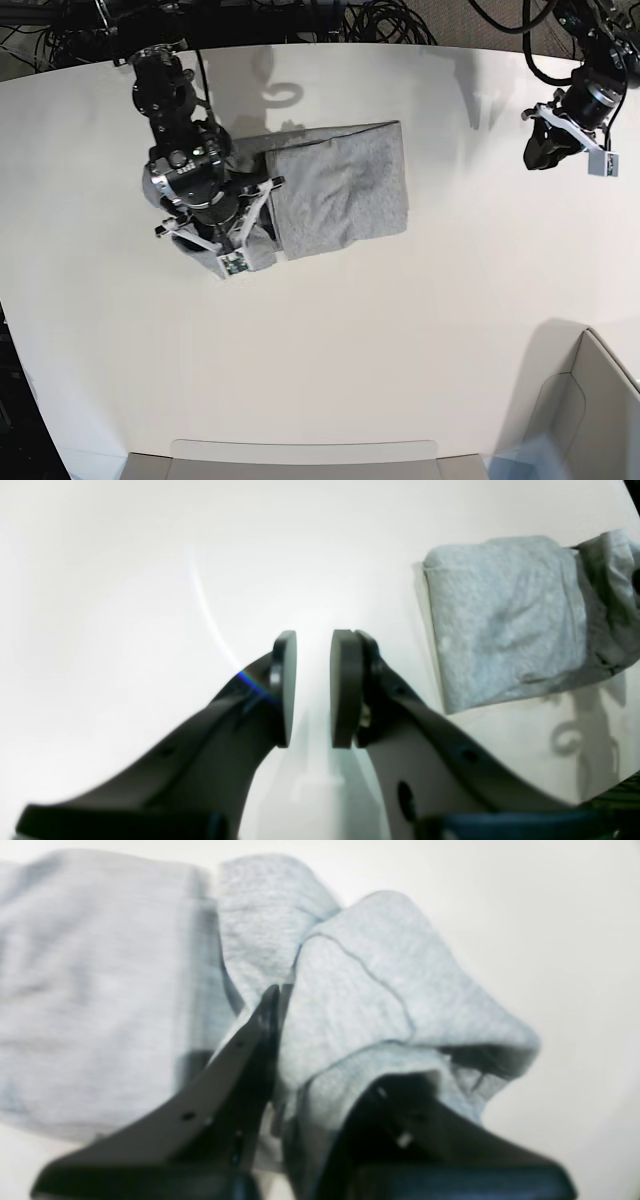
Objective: Fold the T-shirt properly
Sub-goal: 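Lift the folded bundle with the right gripper and flip it over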
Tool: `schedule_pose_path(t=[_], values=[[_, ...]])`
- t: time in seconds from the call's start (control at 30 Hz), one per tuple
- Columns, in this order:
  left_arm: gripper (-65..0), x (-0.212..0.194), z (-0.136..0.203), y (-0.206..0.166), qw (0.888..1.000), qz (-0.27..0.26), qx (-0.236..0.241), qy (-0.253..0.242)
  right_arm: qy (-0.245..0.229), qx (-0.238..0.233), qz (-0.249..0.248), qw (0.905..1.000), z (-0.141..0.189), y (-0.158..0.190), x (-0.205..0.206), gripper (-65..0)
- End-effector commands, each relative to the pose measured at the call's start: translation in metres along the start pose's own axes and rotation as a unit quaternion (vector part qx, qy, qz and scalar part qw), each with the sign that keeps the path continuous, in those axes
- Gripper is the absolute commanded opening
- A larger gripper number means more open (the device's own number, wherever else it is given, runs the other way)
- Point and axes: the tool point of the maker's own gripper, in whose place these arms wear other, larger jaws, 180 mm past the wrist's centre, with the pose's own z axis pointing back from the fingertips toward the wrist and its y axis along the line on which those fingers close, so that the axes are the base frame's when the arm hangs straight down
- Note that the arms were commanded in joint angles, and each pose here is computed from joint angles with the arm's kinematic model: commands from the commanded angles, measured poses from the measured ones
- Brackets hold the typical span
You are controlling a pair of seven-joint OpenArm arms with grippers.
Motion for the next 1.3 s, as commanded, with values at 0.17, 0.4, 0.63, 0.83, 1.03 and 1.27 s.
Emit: schedule_pose_path(t=[0.17,0.4,0.63,0.83,1.03,1.27], values=[[-53.4,0.012,0.021,0.019,0.999,-0.002,0.034,-0.026,-0.066,0.001,0.066,0.9956,0.008,0.039,0.052,-65.0],[-53.4,0.011,0.036,0.034,0.998,0.006,0.061,-0.032,-0.067,0.038,0.098,0.9922,-0.003,0.081,0.068,-65.0],[-53.4,0.013,0.045,0.043,0.996,0.013,0.079,-0.042,-0.07,0.074,0.133,0.9858,-0.004,0.124,0.077,-65.0],[-53.4,0.013,0.048,0.045,0.995,0.014,0.084,-0.044,-0.039,0.092,0.146,0.9842,-0.016,0.146,0.063,-65.0],[-53.4,0.009,0.045,0.048,0.995,0.026,0.082,-0.042,-0.03,0.102,0.154,0.9822,-0.018,0.157,0.056,-65.0],[-53.4,-0.006,0.041,0.059,0.994,0.056,0.083,-0.031,-0.009,0.118,0.204,0.9717,-0.009,0.181,0.038,-53.1]])
